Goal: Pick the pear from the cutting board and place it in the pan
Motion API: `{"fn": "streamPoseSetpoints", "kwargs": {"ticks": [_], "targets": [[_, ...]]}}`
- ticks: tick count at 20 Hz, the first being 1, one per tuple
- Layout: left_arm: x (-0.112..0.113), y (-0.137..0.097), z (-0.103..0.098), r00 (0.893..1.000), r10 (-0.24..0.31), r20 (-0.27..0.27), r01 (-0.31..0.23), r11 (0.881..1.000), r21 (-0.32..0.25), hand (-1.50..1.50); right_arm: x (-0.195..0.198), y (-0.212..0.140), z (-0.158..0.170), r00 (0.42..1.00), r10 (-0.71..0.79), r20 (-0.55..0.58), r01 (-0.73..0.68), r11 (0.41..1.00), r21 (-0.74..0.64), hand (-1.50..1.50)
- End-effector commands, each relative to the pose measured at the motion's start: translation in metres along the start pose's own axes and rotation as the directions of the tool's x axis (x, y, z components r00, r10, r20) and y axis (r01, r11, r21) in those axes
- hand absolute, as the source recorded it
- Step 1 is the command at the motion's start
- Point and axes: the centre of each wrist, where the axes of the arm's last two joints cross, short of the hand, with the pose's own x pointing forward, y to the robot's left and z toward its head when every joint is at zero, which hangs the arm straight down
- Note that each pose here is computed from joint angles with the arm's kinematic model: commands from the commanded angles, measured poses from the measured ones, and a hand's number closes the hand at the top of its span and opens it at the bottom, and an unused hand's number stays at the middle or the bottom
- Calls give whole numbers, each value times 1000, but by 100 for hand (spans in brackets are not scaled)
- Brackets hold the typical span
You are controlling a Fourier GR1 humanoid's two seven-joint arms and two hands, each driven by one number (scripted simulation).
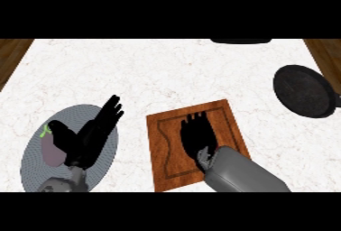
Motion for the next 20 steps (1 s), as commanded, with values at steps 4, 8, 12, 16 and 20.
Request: {"fn": "streamPoseSetpoints", "kwargs": {"ticks": [4, 8, 12, 16, 20], "targets": [[-13, 9, -9, 1000, -5, 6, 5, 1000, -7, 0, -13, 19, -12, 1000, 11, -24, -12, 999, -33, -150], [-7, -3, -12, 1000, 19, -10, -19, 1000, 4, 0, -15, 23, -20, 1000, 15, 4, -14, 998, -57, 150], [-11, 17, 11, 1000, 13, -1, -13, 1000, -8, 0, -43, 15, -36, 992, 111, 53, -103, 985, -137, 150], [-4, -7, 12, 1000, -2, -8, 2, 1000, -21, 0, -29, 40, -42, 985, 162, 51, -153, 976, -154, 150], [-22, 5, 5, 1000, 24, -11, -24, 1000, -4, 0, -37, 52, -25, 993, 95, 75, -74, 966, -249, 150]]}}
